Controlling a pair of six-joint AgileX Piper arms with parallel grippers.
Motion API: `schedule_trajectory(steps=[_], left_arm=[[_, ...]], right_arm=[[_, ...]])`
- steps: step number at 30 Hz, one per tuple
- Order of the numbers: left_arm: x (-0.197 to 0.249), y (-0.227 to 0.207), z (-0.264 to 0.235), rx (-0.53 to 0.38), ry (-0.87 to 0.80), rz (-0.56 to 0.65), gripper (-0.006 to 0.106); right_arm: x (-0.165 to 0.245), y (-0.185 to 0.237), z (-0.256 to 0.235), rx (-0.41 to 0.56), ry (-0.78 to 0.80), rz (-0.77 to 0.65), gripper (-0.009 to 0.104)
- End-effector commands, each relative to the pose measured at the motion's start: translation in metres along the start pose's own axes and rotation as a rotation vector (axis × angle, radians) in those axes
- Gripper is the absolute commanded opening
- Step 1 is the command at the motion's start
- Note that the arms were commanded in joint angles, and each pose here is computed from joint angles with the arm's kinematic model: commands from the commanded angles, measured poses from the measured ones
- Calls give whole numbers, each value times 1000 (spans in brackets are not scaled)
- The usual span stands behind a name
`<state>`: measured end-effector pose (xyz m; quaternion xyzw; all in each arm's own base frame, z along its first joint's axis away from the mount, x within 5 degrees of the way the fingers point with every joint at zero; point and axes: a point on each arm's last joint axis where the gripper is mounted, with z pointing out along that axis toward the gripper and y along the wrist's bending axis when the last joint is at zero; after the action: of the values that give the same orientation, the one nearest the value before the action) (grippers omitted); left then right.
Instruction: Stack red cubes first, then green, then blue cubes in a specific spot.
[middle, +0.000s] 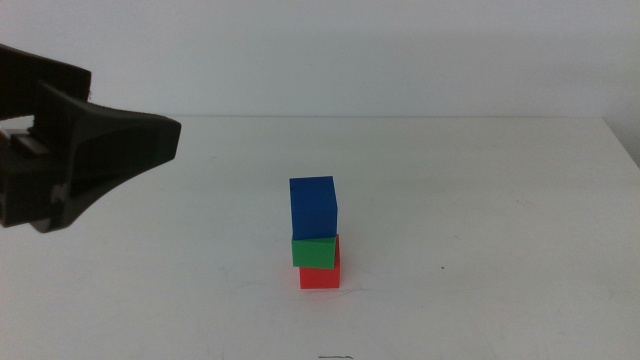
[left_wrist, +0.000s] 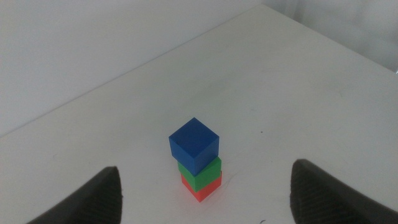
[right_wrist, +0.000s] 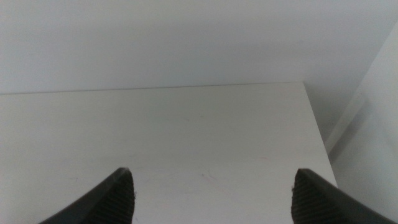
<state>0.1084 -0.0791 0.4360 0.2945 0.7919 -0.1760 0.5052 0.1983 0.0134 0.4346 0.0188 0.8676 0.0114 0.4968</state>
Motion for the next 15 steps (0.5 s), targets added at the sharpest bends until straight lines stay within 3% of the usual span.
schedule_trajectory(steps=[1,5,12,15], left_arm=[[-12,0,-6,-8,-93,-4,91],[-1,9,-2,-92,-99,14,91],[38,46,8,-386,-214,-74,91],[55,53,6,-472,-287,-79,91]], right_arm=[[-12,-2,-11,3,-105,-14,64],[-12,-2,-11,2,-106,-14,64],[-12,-2,-11,3,-106,-15,64],[-12,-2,-11,3,-106,-15,64]])
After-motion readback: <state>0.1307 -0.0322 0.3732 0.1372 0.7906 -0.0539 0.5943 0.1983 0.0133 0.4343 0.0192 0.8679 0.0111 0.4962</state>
